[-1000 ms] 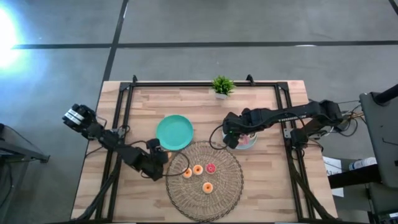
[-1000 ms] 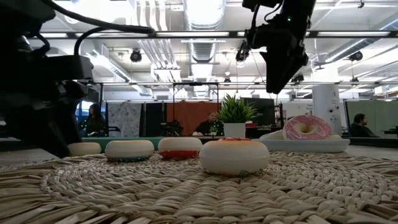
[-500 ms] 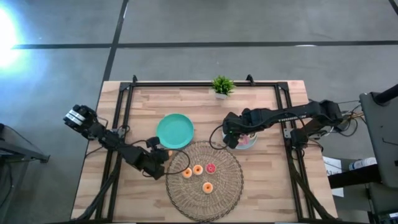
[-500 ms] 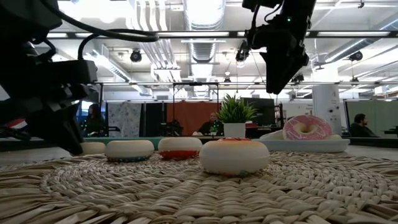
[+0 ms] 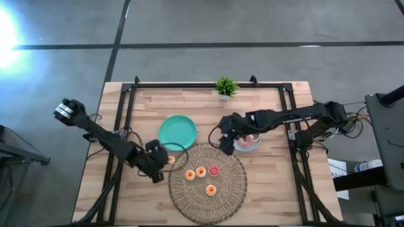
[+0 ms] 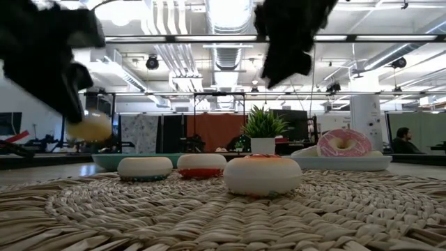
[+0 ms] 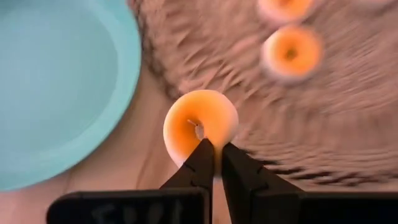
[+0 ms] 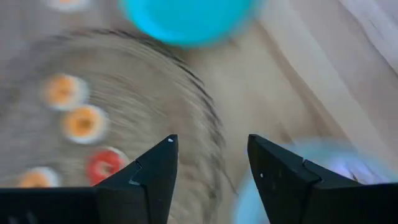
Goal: Pick & Place donuts
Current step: Put the small yellow doughnut on the green plate
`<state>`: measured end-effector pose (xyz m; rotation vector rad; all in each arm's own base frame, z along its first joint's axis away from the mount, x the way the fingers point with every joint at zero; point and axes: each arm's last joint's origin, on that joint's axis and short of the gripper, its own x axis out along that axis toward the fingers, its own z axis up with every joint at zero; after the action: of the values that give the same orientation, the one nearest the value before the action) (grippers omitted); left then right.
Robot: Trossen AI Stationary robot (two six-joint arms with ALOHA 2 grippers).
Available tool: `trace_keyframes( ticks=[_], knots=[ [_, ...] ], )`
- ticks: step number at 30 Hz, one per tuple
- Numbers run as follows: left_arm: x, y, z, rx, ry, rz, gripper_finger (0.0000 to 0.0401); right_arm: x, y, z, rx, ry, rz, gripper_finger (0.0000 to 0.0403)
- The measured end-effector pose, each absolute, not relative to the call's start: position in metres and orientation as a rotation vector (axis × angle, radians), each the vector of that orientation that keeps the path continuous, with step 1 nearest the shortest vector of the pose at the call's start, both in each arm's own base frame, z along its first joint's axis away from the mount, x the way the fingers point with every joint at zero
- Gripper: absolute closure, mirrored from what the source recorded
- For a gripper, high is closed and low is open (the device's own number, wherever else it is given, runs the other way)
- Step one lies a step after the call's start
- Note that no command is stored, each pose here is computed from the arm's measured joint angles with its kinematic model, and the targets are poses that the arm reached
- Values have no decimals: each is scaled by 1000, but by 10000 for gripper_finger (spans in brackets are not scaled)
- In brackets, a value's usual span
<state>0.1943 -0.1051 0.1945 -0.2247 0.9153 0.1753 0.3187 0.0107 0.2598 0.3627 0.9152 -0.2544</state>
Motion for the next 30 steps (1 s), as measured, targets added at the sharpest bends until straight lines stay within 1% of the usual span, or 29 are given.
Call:
trace_keyframes(
  ticks=[2,4,7,9,12,16,22,30],
  knots=[
    [191,-98,209,-293,856,113,401,326,17,265,262,838,-153,223],
    [188,-87,220,-393,802,22,401,333,24,270,111,757,-57,224],
    [192,-70,238,-565,637,-139,401,345,32,276,-67,659,35,224],
    [196,-57,246,-619,522,-176,401,355,34,280,-101,619,49,220],
    [202,-39,251,-625,404,-154,401,370,35,281,-98,624,46,211],
    [209,-25,249,-596,384,-124,401,387,37,287,-101,653,61,197],
    [216,-17,242,-603,421,-149,401,403,40,283,-208,754,114,178],
    [224,-17,236,-602,432,-149,401,419,40,282,-253,741,122,167]
  ],
)
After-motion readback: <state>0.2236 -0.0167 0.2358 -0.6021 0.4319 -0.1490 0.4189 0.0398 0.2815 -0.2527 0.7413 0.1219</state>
